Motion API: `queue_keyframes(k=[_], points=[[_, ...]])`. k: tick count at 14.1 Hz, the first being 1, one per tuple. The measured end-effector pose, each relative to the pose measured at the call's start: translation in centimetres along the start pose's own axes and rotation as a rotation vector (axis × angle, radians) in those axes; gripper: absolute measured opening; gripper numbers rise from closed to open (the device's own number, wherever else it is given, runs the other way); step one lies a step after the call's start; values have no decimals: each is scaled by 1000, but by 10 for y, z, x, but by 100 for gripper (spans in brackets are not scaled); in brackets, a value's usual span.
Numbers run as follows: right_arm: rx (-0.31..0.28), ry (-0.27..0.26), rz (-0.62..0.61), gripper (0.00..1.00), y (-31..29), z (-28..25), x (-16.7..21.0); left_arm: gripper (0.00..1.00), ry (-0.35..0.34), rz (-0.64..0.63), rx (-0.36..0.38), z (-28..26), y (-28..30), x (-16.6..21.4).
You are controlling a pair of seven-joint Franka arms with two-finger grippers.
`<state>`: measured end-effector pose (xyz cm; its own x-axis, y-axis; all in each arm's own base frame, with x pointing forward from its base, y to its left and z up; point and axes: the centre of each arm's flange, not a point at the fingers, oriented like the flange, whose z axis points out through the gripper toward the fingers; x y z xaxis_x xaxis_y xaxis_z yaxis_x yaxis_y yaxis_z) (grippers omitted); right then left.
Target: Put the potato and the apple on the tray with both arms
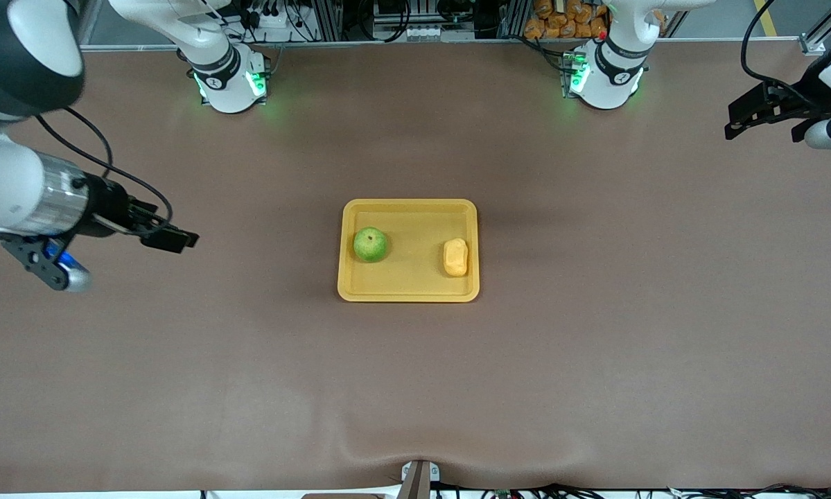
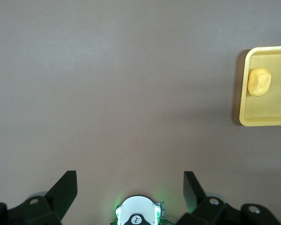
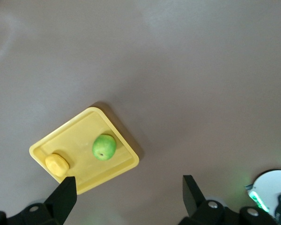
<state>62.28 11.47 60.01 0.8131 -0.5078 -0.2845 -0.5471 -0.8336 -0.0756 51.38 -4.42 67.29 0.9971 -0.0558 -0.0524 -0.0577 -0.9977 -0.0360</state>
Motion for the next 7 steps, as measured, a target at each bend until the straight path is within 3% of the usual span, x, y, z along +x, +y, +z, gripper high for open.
queue_keyframes(k=[3, 7], points=[[-28, 17, -62, 100, 32, -26, -4, 100, 0, -9, 0, 0, 1, 0], [-21, 24, -173, 100, 80, -57, 3, 100, 0, -9, 0, 0, 1, 0]])
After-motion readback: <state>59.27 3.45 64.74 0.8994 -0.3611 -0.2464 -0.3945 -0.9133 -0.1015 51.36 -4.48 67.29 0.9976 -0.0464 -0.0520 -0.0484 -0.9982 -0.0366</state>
